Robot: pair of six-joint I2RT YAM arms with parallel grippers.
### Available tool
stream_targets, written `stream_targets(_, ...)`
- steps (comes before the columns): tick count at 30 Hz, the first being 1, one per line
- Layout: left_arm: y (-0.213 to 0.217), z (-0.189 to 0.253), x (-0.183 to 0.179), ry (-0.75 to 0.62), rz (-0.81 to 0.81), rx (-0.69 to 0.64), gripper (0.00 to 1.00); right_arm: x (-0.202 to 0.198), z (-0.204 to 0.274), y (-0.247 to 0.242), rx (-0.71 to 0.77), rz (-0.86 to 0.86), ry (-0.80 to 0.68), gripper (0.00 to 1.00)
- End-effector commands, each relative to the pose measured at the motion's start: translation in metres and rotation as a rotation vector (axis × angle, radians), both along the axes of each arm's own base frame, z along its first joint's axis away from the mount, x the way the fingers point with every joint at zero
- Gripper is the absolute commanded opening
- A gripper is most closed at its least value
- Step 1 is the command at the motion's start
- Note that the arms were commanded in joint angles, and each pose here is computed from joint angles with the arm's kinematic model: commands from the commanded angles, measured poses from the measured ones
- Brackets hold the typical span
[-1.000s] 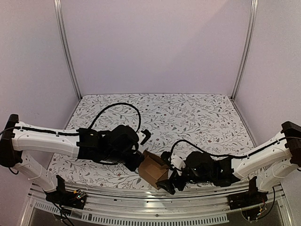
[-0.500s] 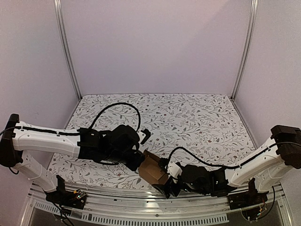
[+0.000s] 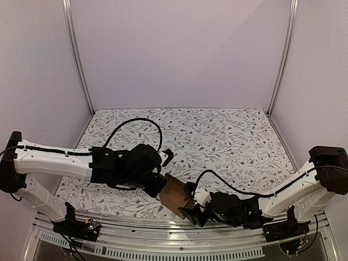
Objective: Fold the paper box
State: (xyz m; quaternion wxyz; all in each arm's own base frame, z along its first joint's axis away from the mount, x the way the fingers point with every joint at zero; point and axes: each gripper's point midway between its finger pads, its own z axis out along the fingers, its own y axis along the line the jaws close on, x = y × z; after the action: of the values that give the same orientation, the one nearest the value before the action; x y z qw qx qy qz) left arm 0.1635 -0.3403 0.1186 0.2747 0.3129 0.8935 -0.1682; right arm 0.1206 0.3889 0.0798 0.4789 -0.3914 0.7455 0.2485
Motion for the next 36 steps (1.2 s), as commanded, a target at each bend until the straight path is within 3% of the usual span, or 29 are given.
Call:
stream_targets(1,0.040,-0.041,-0.025,0.081,-0.047,0.231,0.00,0.003,-0.008,-0.007,-0.025,-0.021,-0.019,0.62)
stream_targets(36,0.055,-0.033,-0.018,0.028,-0.040,0.308,0.00,0.002,-0.014,-0.006,-0.036,-0.023,-0.012,0.61)
